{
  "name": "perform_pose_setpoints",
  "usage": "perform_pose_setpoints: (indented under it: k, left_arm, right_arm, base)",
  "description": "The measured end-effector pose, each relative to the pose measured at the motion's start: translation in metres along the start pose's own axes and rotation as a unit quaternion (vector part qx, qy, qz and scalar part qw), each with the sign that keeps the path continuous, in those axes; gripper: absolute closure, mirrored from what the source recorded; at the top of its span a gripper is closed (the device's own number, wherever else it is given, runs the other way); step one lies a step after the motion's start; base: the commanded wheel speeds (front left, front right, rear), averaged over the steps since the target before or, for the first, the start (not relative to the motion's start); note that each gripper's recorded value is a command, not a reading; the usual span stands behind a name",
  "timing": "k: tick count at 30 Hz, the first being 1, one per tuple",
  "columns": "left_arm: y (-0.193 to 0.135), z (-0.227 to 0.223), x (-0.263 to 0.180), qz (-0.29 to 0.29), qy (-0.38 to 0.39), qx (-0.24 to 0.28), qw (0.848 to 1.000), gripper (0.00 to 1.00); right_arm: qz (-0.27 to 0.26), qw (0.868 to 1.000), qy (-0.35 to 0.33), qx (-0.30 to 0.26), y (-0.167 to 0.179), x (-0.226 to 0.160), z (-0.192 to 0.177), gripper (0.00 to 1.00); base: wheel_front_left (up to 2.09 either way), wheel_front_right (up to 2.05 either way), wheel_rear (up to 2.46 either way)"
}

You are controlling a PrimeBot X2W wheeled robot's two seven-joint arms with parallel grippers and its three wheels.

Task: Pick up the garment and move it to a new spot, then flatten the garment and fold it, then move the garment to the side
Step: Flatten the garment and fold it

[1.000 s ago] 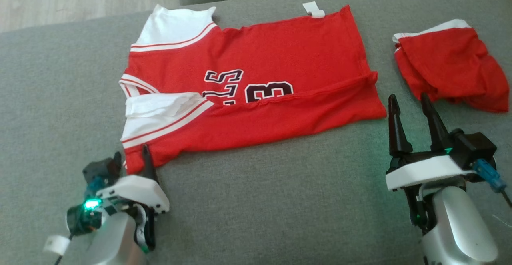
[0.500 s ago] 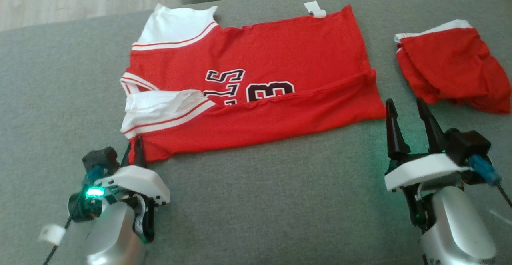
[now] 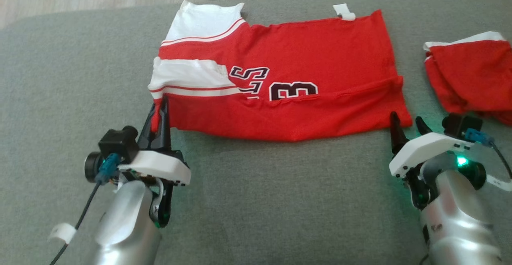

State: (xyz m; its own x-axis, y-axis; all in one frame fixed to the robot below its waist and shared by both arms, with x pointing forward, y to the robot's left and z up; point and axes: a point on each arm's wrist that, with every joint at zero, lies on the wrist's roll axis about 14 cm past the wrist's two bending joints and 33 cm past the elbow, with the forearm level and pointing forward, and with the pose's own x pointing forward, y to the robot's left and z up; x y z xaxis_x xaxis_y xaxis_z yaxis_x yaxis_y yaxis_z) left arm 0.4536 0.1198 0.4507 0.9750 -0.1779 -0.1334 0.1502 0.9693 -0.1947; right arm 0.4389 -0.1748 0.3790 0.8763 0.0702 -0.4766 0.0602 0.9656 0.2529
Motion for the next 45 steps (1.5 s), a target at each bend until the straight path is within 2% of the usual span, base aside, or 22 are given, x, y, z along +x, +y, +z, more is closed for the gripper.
perform_pose_setpoints:
  k: [5,6,7,8,18,26,32,37,45]
  left_arm:
    - [0.002,-0.005,-0.003,0.002,0.006,0.001,1.0,1.0]
    - [0.002,-0.006,-0.003,0.002,0.007,0.002,1.0,1.0]
    - [0.002,-0.006,-0.003,0.003,0.008,0.002,1.0,1.0]
    - [0.002,-0.006,-0.003,0.003,0.008,0.002,1.0,1.0]
    - [0.008,-0.016,-0.015,0.014,0.023,0.009,1.0,1.0]
    - [0.011,-0.02,-0.039,0.02,0.029,0.007,0.999,1.0]
    - [0.01,-0.026,-0.065,0.025,0.036,0.0,0.999,1.0]
    - [0.005,-0.032,-0.085,0.023,0.044,-0.003,0.999,1.0]
    - [0.0,-0.039,-0.098,0.025,0.066,-0.006,0.997,1.0]
  right_arm:
    - [0.003,0.999,0.034,-0.01,0.007,0.015,-0.009,0.0]
    - [0.004,0.999,0.033,-0.011,0.008,0.017,-0.007,0.27]
    - [0.005,0.999,0.032,-0.012,0.009,0.019,-0.005,0.77]
    - [0.006,0.999,0.03,-0.014,0.011,0.019,-0.005,1.0]
    - [0.013,0.998,-0.014,-0.067,0.012,0.007,0.007,1.0]
    - [0.013,0.996,-0.049,-0.076,0.011,-0.014,0.026,1.0]
    - [0.005,0.997,-0.035,-0.074,0.0,-0.041,0.002,1.0]
    - [0.001,0.997,-0.038,-0.061,-0.005,-0.058,0.0,1.0]
    - [-0.004,0.998,-0.011,-0.057,-0.014,-0.079,-0.021,1.0]
  base:
    - [0.0,0.0,0.0]
    - [0.0,0.0,0.0]
    - [0.0,0.0,0.0]
    - [0.0,0.0,0.0]
    - [0.0,0.0,0.0]
    - [0.0,0.0,0.0]
    - [0.0,0.0,0.0]
    - [0.0,0.0,0.0]
    - [0.0,0.0,0.0]
